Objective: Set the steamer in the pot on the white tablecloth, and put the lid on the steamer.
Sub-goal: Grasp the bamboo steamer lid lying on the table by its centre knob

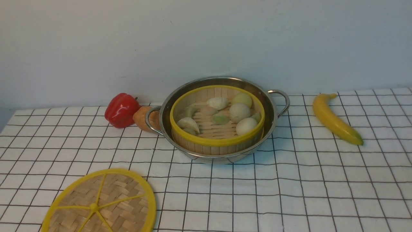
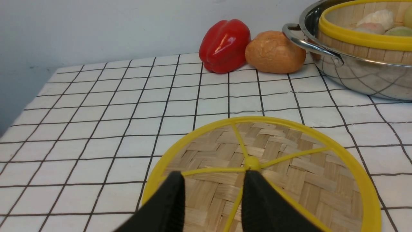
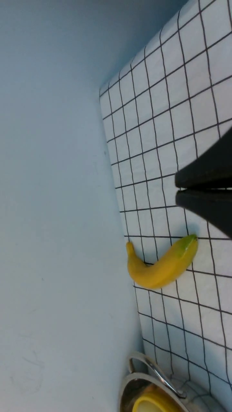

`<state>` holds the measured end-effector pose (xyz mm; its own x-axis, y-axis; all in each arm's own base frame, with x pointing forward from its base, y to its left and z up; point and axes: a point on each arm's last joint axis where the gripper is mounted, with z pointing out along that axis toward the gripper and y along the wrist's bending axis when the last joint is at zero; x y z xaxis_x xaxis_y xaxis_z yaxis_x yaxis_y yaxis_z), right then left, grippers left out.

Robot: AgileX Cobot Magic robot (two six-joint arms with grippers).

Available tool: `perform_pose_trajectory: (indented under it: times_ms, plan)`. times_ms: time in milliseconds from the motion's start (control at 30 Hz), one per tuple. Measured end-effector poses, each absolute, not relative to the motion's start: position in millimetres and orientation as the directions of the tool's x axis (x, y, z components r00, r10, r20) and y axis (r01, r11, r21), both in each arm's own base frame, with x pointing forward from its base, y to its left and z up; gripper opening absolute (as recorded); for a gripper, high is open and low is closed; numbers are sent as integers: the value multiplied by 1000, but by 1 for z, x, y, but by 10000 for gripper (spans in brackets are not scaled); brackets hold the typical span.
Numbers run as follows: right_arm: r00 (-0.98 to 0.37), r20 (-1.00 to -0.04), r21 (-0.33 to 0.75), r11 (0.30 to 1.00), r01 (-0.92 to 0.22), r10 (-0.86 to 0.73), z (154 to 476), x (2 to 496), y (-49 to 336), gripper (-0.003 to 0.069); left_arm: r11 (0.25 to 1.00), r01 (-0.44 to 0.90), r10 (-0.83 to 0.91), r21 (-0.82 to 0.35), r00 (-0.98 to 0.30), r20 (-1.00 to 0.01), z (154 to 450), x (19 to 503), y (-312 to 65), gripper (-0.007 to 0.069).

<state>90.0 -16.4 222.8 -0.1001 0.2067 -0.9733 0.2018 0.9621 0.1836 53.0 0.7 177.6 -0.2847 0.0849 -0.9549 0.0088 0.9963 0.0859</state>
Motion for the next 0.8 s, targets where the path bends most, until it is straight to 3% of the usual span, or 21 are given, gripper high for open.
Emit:
perform_pose_trajectory:
  times_ms: [200, 800]
  plan:
    - [-57, -980, 176, 965, 193, 190, 199, 66, -12, 37, 996, 9, 85, 86, -285, -955, 178, 53, 1, 243]
    - [-140, -976, 136, 972, 192, 165, 188, 55, -10, 75, 996, 9, 85, 86, -285, -955, 178, 53, 1, 243]
